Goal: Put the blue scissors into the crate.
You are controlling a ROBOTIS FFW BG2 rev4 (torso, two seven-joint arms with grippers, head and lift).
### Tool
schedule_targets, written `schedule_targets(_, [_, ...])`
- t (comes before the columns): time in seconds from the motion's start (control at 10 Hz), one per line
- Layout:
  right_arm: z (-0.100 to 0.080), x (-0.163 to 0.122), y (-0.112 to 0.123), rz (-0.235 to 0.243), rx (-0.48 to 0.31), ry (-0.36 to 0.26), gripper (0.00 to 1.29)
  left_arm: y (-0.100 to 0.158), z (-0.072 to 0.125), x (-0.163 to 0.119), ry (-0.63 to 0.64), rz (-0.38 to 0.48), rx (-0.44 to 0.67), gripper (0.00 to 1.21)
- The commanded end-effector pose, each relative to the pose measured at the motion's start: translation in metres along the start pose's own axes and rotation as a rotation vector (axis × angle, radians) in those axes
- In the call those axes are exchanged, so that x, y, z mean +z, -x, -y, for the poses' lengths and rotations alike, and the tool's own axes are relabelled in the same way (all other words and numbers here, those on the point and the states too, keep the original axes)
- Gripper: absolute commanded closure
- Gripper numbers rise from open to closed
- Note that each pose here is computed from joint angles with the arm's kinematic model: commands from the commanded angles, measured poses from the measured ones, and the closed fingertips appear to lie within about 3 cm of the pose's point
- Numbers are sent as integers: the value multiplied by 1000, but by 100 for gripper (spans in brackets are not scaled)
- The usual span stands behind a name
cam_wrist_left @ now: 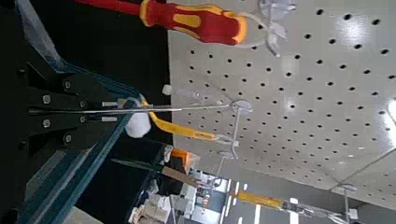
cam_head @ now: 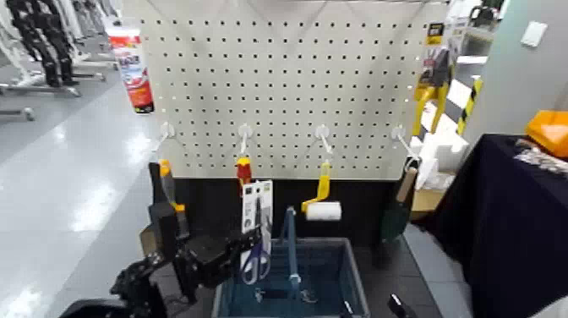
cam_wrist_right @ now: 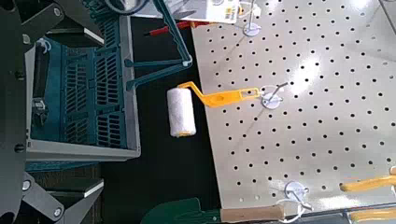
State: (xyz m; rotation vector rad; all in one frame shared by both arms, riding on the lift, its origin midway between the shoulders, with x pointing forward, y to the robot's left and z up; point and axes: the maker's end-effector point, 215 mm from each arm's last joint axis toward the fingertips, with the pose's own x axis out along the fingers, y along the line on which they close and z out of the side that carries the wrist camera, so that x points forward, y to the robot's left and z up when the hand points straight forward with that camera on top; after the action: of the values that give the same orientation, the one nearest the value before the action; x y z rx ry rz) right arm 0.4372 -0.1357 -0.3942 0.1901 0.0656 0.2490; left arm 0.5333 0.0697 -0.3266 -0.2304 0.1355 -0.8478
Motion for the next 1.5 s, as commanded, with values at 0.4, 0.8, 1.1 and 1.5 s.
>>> schedule_targets(0.4, [-1,-1,0,0,2,-6,23,-6,-1,-45,28,-73,-6,118])
schedule_targets(0.8, [-1,0,0,3,2,-7,23,-7,-1,-50,29,-88,-8,118])
schedule_targets(1.1, [-1,-1,0,2,2,-12,23,-8,0,-55,31,-101,-10,118])
schedule_targets(1.5, [0,-1,0,2,2,-12,23,-6,-3,-49,17,-93,-6,0])
